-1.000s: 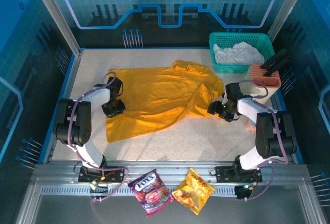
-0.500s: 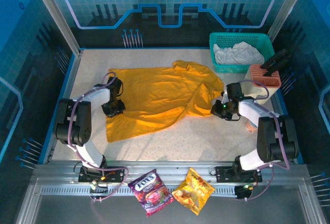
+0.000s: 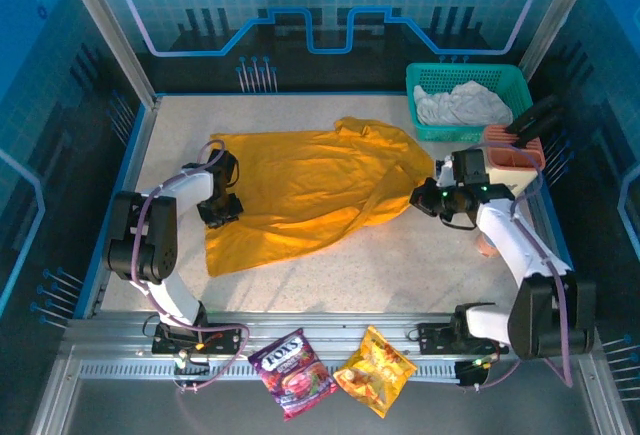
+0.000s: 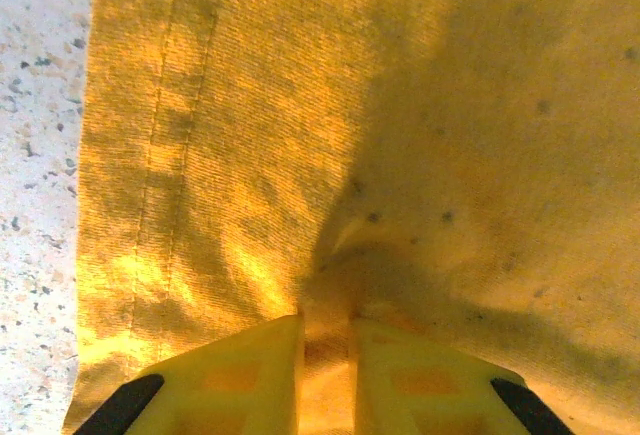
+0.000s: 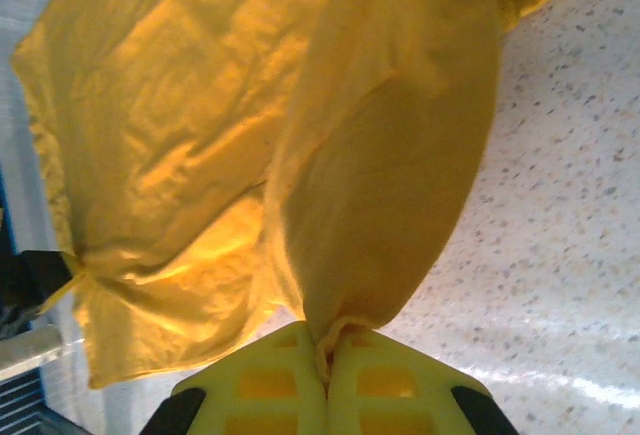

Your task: Fold and stack the t-shirts

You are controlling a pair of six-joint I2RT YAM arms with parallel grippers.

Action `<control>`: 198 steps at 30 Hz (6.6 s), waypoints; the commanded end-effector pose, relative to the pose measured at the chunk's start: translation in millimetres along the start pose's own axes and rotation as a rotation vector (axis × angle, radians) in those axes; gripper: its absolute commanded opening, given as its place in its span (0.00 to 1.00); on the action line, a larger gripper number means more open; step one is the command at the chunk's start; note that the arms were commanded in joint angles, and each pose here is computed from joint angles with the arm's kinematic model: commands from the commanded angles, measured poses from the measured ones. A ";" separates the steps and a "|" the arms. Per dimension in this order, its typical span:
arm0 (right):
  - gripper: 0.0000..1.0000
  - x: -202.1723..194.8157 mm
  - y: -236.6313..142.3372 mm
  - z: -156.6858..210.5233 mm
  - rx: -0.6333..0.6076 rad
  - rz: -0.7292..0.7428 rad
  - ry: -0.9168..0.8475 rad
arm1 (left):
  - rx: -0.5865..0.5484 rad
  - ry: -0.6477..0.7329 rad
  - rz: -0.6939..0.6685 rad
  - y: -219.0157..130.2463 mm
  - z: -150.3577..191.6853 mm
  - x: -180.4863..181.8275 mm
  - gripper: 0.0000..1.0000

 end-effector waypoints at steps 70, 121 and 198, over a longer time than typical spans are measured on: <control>0.47 16.6 78.7 -50.0 -0.115 0.331 -0.074 | 0.029 0.079 -0.034 -0.1 13.9 -0.9 0.36; 0.00 9.6 48.4 17.3 -0.126 0.233 0.048 | 0.005 0.108 -0.041 -6.8 9.5 -13.2 0.36; 0.00 -180.2 -3.9 138.6 -0.346 0.593 0.780 | -0.015 0.095 -0.018 17.4 -11.7 -27.2 0.37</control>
Point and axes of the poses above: each hand's point on the last joint's axis, 136 mm out from that joint toward the fingers, its own y axis out along the fingers, its own x axis along the line the jaws close on, z = x × y, the point moved 3 cm from there along -y, back along the fingers, and after that the axes turned 14 degrees about y, right-handed, at the moved point
